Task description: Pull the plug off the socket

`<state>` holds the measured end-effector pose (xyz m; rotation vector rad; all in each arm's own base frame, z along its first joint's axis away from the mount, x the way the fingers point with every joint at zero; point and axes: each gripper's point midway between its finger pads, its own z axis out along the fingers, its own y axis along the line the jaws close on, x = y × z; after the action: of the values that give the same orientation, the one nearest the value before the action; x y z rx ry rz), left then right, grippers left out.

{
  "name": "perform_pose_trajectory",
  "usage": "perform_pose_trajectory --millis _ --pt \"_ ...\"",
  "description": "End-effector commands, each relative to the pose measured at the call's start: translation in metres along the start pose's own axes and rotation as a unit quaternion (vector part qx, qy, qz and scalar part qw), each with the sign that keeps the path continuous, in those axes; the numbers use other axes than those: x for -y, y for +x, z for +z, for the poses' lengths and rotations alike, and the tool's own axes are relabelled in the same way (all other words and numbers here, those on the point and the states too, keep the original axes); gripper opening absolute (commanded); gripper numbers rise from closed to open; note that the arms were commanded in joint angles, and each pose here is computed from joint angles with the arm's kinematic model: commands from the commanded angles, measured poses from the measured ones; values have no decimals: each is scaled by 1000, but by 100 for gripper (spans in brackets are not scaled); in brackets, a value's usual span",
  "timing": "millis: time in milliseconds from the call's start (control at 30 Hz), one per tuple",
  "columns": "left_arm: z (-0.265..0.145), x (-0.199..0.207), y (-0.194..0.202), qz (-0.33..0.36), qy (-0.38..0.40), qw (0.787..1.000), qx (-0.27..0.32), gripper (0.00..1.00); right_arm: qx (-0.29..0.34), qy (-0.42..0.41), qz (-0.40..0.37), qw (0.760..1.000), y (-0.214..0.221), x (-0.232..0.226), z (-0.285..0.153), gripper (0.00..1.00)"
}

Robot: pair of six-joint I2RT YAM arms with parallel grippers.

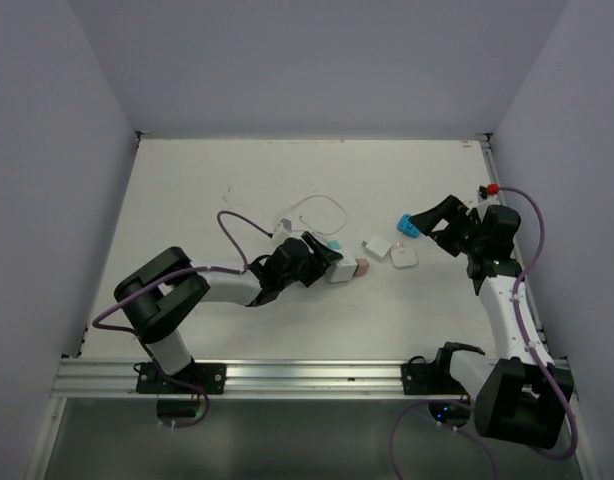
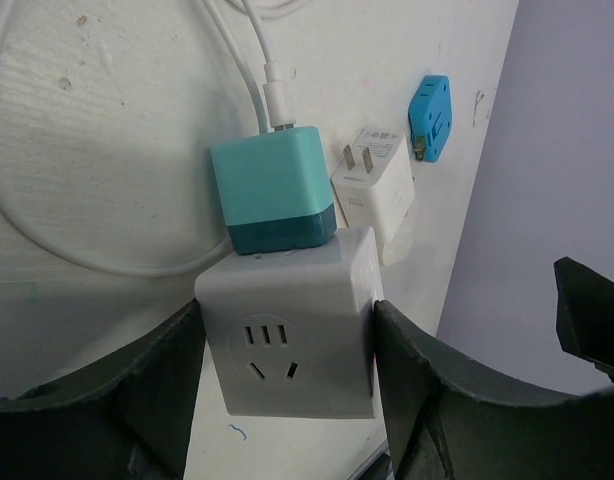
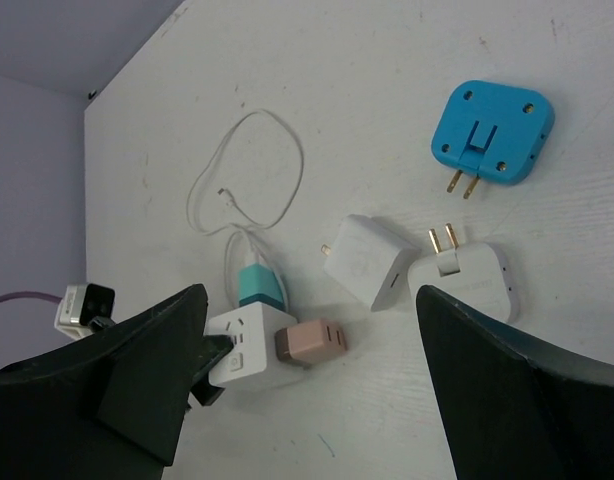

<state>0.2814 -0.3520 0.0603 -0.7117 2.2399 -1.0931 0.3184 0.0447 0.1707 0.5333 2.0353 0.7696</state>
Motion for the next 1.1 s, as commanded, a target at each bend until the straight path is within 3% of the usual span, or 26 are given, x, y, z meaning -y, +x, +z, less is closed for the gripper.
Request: perform_pose_trajectory --millis 0,100,133,167,367,500,733,767,967,1067 --pt "-6 8 -6 4 26 1000 17 49 -5 -43 -16 999 0 -13 2 89" --pt "-11 8 -9 13 38 999 24 31 -27 -67 -19 997 7 -21 6 88" --pt "-13 10 -10 18 45 998 26 31 -34 -73 -20 997 8 -22 8 88" --pt "-15 11 -10 23 50 998 27 23 -49 -82 -23 995 15 -27 10 87" --pt "-37 12 -28 58 95 993 45 0 -138 -121 -73 980 57 -54 19 86" --pt "-54 13 -45 87 137 985 52 0 -190 -159 -96 964 84 -73 20 85" --pt "-71 12 -57 186 176 967 6 0 -252 -207 -179 928 133 -102 15 85" --pt "-71 9 -55 196 174 965 -4 0 -260 -218 -201 919 144 -107 12 95" --pt "-81 9 -48 249 205 944 -67 0 -188 -247 -318 896 158 -128 0 99" --pt "-88 8 -49 266 209 938 -83 0 -175 -244 -339 891 161 -126 -2 99"
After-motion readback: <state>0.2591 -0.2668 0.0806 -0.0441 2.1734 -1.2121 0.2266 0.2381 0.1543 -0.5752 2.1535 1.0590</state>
